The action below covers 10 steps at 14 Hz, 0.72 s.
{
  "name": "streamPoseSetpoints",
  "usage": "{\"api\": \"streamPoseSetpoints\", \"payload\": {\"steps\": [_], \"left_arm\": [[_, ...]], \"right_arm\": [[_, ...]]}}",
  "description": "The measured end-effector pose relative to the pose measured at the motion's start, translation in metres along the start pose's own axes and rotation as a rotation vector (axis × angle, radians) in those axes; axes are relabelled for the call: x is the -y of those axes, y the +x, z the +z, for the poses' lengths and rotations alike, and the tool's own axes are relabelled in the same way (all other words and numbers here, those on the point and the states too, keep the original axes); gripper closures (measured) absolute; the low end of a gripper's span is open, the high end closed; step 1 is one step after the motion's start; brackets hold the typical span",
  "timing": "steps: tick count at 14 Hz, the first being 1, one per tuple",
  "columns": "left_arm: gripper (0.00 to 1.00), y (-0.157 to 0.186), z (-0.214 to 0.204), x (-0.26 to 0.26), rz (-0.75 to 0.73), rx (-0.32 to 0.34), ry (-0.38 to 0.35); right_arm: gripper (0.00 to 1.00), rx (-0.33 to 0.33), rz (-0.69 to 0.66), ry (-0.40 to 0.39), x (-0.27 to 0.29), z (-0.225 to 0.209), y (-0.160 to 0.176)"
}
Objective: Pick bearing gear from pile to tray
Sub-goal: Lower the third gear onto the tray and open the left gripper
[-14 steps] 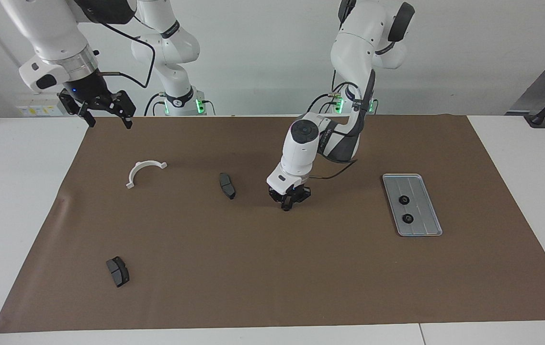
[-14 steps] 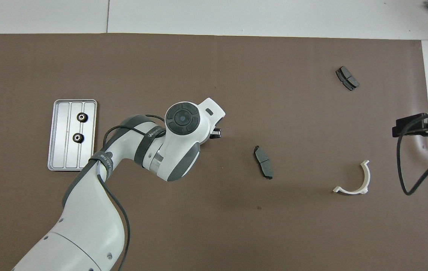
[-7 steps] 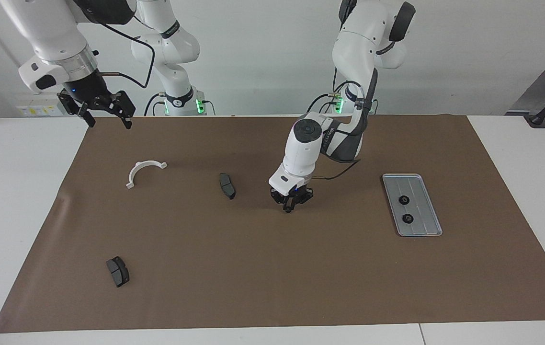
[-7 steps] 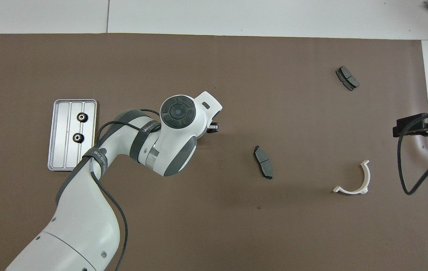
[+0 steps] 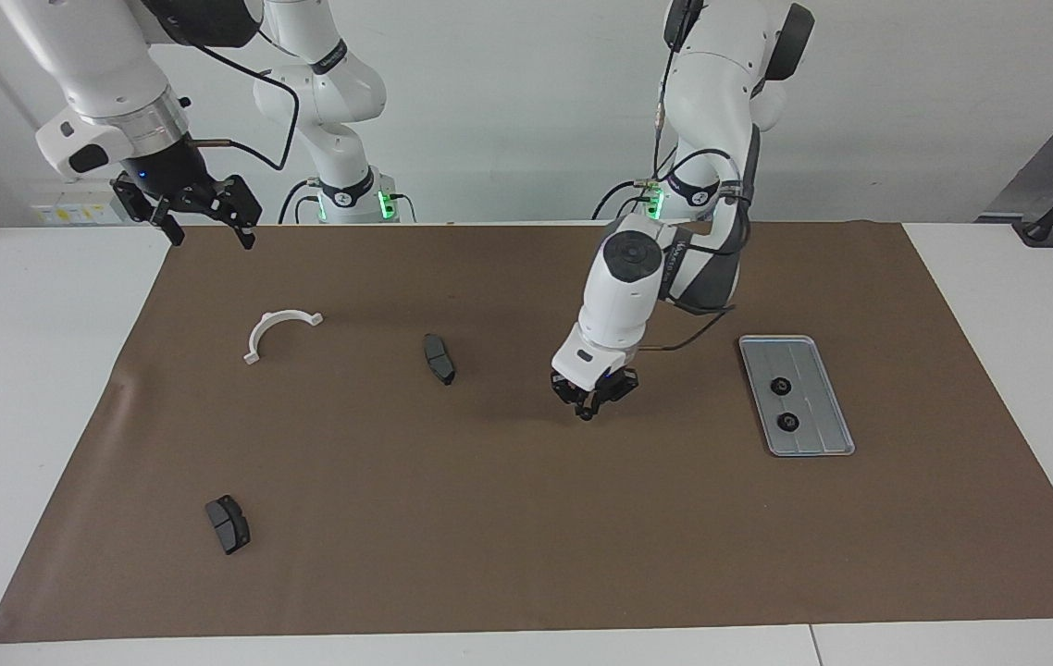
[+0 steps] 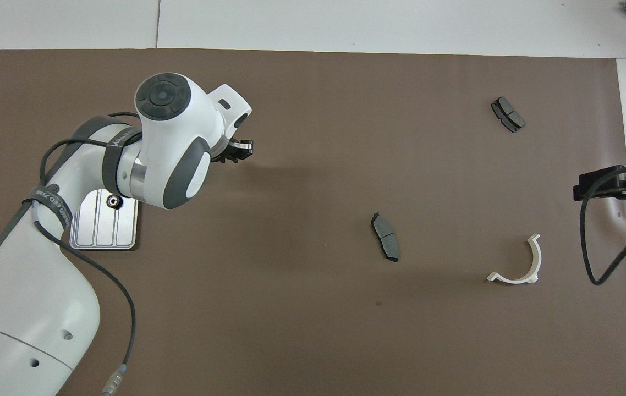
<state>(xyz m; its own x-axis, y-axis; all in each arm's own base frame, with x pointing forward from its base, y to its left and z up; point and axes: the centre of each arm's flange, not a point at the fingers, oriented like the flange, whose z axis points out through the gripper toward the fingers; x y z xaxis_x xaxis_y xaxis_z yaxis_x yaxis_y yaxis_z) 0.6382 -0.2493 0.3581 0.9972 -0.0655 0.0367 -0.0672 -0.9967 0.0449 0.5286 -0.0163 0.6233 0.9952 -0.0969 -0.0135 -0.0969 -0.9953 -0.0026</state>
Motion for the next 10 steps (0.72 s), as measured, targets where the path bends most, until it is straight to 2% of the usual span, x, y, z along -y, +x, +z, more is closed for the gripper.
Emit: {"api": "streamPoseSetpoints", "payload": {"steps": [4, 8, 10], "left_arm": [[0.75, 0.01, -0.022, 0.109, 0.093, 0.036, 0.015], [0.75, -0.014, -0.015, 0.222, 0.167, 0.088, 0.013], [0.75, -0.025, -0.01, 0.26, 0.204, 0.106, 0.005]], "right_arm": [[0.0, 0.0, 0.0, 0.0, 0.0, 0.0, 0.0], [0.0, 0.0, 0.0, 0.0, 0.0, 0.0, 0.0], [0.0, 0.0, 0.0, 0.0, 0.0, 0.0, 0.0]]}}
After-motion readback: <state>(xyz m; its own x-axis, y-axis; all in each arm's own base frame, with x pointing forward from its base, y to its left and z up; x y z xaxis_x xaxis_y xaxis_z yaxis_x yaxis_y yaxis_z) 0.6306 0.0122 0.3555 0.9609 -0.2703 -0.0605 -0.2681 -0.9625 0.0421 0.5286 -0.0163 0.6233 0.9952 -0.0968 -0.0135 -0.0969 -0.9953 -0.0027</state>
